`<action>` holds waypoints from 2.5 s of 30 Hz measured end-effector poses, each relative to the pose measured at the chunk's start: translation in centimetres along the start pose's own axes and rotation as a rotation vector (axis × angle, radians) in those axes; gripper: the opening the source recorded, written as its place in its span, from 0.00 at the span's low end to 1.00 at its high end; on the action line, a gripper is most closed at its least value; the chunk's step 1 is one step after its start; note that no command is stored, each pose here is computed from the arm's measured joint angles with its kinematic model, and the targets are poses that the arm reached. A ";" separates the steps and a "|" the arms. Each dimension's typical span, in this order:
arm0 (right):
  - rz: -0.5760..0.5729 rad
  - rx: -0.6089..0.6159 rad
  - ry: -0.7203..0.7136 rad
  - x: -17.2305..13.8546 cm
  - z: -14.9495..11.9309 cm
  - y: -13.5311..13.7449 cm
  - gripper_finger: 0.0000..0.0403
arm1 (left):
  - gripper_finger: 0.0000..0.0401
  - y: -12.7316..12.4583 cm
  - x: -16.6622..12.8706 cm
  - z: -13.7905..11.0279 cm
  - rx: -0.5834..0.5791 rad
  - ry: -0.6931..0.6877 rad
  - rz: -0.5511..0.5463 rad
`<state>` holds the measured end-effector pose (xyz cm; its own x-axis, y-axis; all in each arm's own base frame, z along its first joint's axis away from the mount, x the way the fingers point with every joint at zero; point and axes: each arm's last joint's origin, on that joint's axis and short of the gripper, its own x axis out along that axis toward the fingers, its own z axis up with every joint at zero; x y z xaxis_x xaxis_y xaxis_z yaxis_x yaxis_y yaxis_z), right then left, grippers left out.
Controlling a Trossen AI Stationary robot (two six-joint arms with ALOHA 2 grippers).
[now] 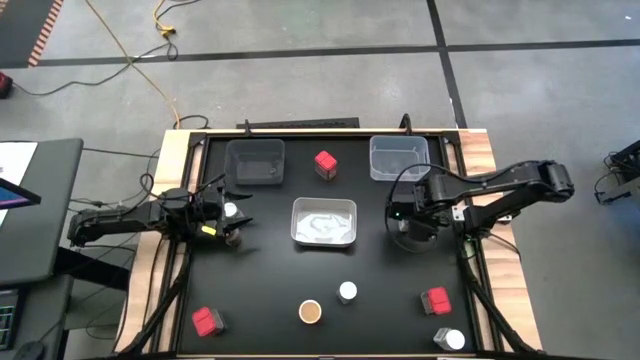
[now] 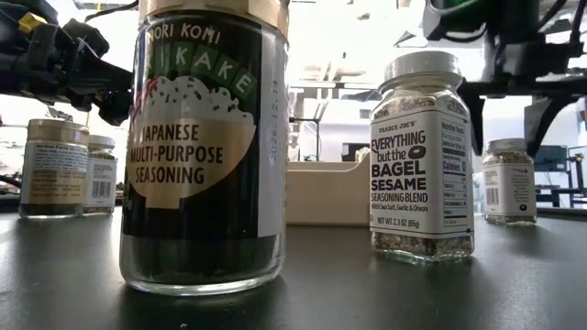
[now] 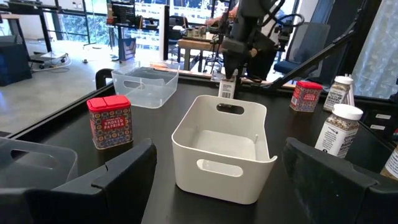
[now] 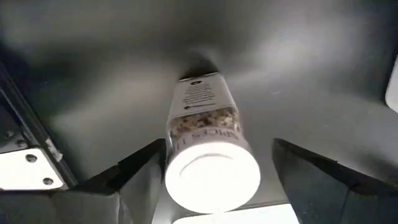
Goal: Sort spices by type
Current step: Put the white seasoning bottle into the transparent bin
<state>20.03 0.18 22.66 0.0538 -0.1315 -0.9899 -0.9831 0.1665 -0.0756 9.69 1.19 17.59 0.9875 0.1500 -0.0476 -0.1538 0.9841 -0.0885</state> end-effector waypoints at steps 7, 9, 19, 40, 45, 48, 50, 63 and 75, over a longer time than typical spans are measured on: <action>0.029 -0.026 0.005 1.4 -0.4 0.5 0.76 | 0.83 0.0 0.0 0.0 0.000 0.000 0.000; 0.038 -0.028 0.006 1.7 -0.4 0.7 0.72 | 0.83 0.0 0.0 0.0 0.000 0.000 0.000; 0.042 0.038 0.006 1.9 -0.4 0.8 0.55 | 0.83 0.0 0.0 0.0 0.000 0.000 0.000; -0.096 1.203 -0.053 -0.1 -5.4 -1.7 0.55 | 0.83 0.0 0.0 0.0 0.000 0.000 0.000; -0.159 1.376 -0.215 -4.3 -7.2 -3.2 0.55 | 0.83 0.0 0.0 0.0 0.000 0.000 0.000; -0.274 1.415 -0.272 -7.5 -8.6 -4.1 0.55 | 0.83 0.0 0.0 0.0 0.000 0.000 0.000; -0.341 1.446 -0.291 -9.3 -9.8 -4.7 0.56 | 0.83 0.0 0.0 0.0 0.000 0.001 0.000; -0.070 1.593 -0.063 -8.3 -19.9 -7.7 0.56 | 0.83 0.0 0.0 0.0 0.000 0.000 0.000; 0.057 1.615 -0.009 -3.4 -25.7 -6.1 0.56 | 0.83 0.0 0.0 0.0 0.000 0.001 0.000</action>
<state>21.31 -25.52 29.63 0.0325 -0.0850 -0.9959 0.2163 0.9734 -0.0760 9.70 1.19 17.58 0.9876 0.1497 -0.0482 -0.1535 0.9842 -0.0887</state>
